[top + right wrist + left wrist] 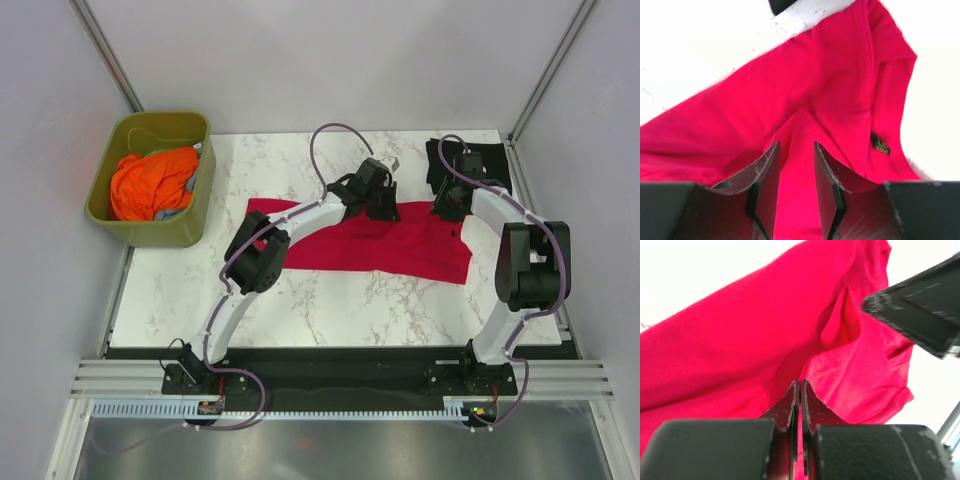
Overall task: Fold and stack the t-shirts
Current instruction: Fold the tshirt
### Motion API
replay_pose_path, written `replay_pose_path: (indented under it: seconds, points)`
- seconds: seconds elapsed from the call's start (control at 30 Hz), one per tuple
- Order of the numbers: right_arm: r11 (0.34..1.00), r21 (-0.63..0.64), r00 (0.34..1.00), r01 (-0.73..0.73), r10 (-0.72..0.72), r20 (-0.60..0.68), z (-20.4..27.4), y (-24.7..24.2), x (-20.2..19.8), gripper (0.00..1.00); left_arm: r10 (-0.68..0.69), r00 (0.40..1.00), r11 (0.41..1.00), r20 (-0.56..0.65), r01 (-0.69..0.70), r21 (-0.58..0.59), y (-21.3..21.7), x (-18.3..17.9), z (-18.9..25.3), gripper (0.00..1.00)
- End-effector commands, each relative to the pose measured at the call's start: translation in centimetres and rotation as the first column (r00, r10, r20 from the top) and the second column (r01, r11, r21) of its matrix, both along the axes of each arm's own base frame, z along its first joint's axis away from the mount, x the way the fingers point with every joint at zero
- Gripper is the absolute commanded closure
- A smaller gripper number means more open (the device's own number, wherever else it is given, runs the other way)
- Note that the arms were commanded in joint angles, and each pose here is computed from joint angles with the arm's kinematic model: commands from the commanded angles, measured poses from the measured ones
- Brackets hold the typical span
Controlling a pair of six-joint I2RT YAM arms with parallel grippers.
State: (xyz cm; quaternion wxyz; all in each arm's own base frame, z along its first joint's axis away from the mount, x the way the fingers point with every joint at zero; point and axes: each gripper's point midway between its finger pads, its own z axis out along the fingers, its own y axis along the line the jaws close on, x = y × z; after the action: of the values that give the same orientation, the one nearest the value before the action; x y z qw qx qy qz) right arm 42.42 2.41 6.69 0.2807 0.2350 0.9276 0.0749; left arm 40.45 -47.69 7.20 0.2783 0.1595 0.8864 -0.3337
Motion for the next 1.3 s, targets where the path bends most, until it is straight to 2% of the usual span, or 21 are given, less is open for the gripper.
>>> replay_pose_path:
  seconds: [0.0, 0.1, 0.37, 0.63, 1.03, 1.13, 1.17, 1.27]
  points:
    - [0.998, -0.055, 0.998, -0.014, 0.017, 0.056, 0.5, -0.9, 2.1, 0.59, 0.078, 0.997, 0.992, 0.017, -0.076, -0.098, -0.1, 0.9, 5.3, 0.98]
    - [0.997, -0.073, 0.999, -0.006, 0.009, 0.042, -0.5, -2.4, 2.2, 0.6, 0.091, 0.996, 0.992, -0.011, -0.092, -0.082, 0.3, 0.8, 4.1, 0.98]
    - [0.993, -0.055, 0.993, -0.102, 0.105, 0.05, -1.5, -1.7, 3.8, 0.63, 0.158, 0.987, 0.987, -0.041, -0.159, -0.03, 2.2, 1.6, 2.2, 0.98]
    - [0.985, -0.026, 0.984, -0.169, 0.17, 0.056, -2.3, -0.7, 4.7, 0.62, 0.156, 0.985, 0.987, -0.067, -0.158, -0.028, 2.2, 1.7, 1.2, 0.98]
    - [0.976, -0.001, 0.976, -0.218, 0.218, 0.03, -4.0, -0.2, 4.4, 0.66, 0.15, 0.984, 0.988, -0.092, -0.152, -0.018, 2.3, 1.5, 0.1, 0.98]
    - [0.975, -0.011, 0.974, -0.223, 0.224, 0.041, -3.5, -0.2, 4.6, 0.85, 0.154, 0.983, 0.988, -0.101, -0.156, -0.018, 2.3, 1.5, -0.1, 0.98]
    - [0.975, -0.019, 0.974, -0.22, 0.221, 0.041, -3.5, -0.4, 4.6, 0.94, 0.153, 0.982, 0.988, -0.107, -0.156, -0.016, 2.3, 1.4, -0.3, 0.98]
    - [0.977, -0.048, 0.975, -0.209, 0.211, 0.061, -2.4, -0.8, 5.0, 1.0, 0.166, 0.979, 0.986, -0.122, -0.169, -0.011, 2.5, 1.2, -0.7, 0.98]
